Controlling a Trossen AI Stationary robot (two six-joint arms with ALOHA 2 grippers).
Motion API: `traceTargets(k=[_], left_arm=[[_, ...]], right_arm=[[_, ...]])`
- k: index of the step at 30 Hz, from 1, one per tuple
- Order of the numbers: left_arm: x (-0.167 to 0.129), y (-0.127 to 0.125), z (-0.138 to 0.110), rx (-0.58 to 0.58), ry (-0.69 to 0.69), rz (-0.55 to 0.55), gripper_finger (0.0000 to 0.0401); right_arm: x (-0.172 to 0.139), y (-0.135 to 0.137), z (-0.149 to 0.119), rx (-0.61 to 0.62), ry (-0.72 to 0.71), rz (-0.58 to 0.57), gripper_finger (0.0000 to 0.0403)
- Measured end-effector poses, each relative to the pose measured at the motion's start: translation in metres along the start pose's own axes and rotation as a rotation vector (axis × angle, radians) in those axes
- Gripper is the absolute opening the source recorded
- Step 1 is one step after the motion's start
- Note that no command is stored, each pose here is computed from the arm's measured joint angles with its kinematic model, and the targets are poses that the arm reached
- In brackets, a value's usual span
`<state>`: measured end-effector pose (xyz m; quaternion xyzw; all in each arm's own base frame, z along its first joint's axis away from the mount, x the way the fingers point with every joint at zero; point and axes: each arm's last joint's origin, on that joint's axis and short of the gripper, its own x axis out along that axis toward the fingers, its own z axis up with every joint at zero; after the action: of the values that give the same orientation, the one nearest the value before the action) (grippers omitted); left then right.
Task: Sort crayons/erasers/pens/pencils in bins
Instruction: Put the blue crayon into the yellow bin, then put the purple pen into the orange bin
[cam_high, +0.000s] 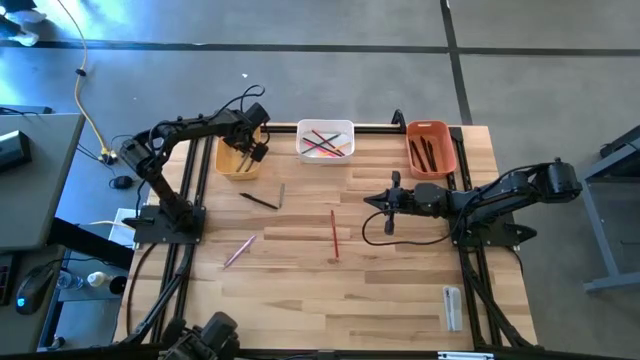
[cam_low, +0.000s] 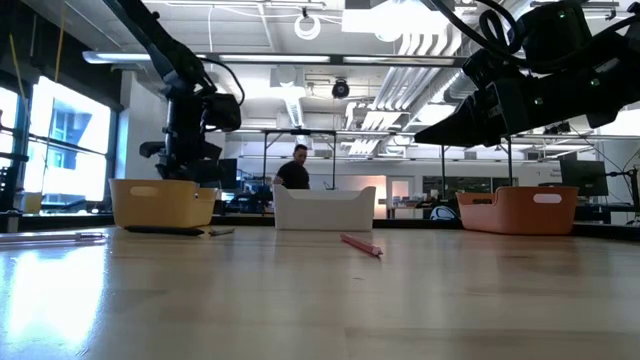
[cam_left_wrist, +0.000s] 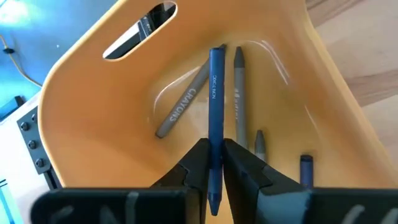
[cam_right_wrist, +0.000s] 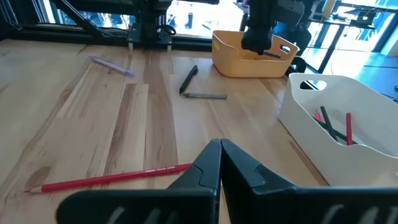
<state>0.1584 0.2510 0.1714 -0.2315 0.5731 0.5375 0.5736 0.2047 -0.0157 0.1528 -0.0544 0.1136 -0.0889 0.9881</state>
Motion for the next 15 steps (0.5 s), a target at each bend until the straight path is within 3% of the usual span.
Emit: traceTargets(k=[9,15], left_arm=[[-0.001,0.000,0.002,0.044,-0.019,0.003,0.0067],[-0.019,0.007,0.003,0.072,-0.085,0.017,0.0062]], right_arm=[[0.000,0.000,0.000,0.008,0.000,0.000,0.0000],[0.000,0.000,0.000,0.008,0.000,0.000,0.0000]])
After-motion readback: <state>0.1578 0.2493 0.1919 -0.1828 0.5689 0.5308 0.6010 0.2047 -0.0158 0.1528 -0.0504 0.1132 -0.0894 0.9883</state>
